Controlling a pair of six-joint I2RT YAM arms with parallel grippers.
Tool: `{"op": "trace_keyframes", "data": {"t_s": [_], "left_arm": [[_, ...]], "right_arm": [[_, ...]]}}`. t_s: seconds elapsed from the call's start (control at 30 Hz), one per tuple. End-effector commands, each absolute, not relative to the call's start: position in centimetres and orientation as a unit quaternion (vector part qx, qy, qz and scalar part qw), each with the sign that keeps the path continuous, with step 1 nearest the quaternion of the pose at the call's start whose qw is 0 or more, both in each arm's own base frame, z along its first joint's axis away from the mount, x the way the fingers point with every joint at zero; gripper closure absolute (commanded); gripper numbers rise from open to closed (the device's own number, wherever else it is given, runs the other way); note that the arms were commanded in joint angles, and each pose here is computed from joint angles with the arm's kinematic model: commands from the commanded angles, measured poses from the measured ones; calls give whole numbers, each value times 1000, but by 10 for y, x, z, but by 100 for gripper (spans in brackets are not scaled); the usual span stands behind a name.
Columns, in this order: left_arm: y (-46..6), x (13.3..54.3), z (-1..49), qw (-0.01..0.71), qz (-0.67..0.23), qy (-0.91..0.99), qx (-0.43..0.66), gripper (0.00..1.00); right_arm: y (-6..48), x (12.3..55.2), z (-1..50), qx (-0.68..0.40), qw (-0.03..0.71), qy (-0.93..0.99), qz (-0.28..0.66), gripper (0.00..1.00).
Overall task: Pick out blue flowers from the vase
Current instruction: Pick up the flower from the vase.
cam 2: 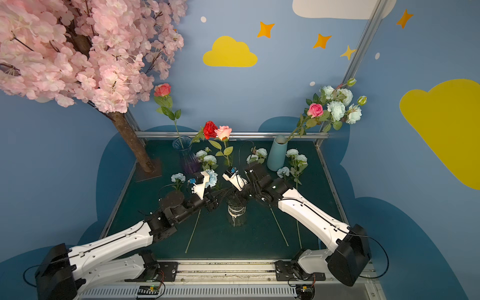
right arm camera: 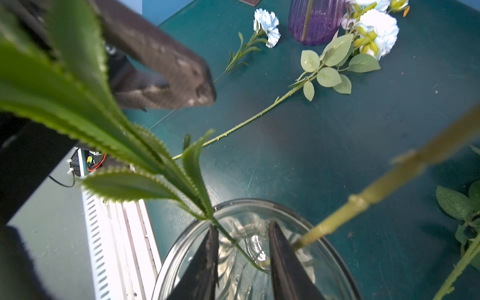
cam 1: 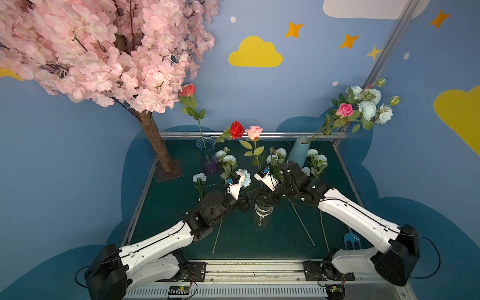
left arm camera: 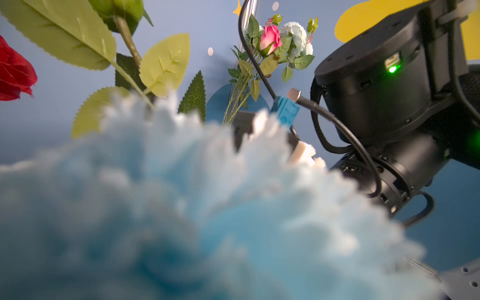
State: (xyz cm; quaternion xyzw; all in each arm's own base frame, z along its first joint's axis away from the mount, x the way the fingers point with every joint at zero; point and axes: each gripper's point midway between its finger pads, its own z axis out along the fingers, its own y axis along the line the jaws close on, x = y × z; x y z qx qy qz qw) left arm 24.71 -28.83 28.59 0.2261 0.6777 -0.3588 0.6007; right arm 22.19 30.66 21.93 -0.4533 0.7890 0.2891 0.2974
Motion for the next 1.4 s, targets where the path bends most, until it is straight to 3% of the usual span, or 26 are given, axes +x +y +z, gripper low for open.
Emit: {"op": "trace_keyframes", "data": {"t_s": [0.0,0.2,0.5,0.93,1.37], "left_arm": [[-291,246,294,604,-372,667,226,39],[-298,242,302,598,-392,658,236,39],[-302,236,313,595,-413,646,243,39],[-298,232,299,590,-402,652,253,27],[-293,234,268,589,-373,669,260,24]], "right_arm": [[311,223,209,-452,288,793,289,66],[315,220,207,-455,280,790,301,72],[313,215,218,-453,297,781,312,99],[294,220,250,-420,370,774,296,100],[269,217,316,-366,475,741,303,100]]}}
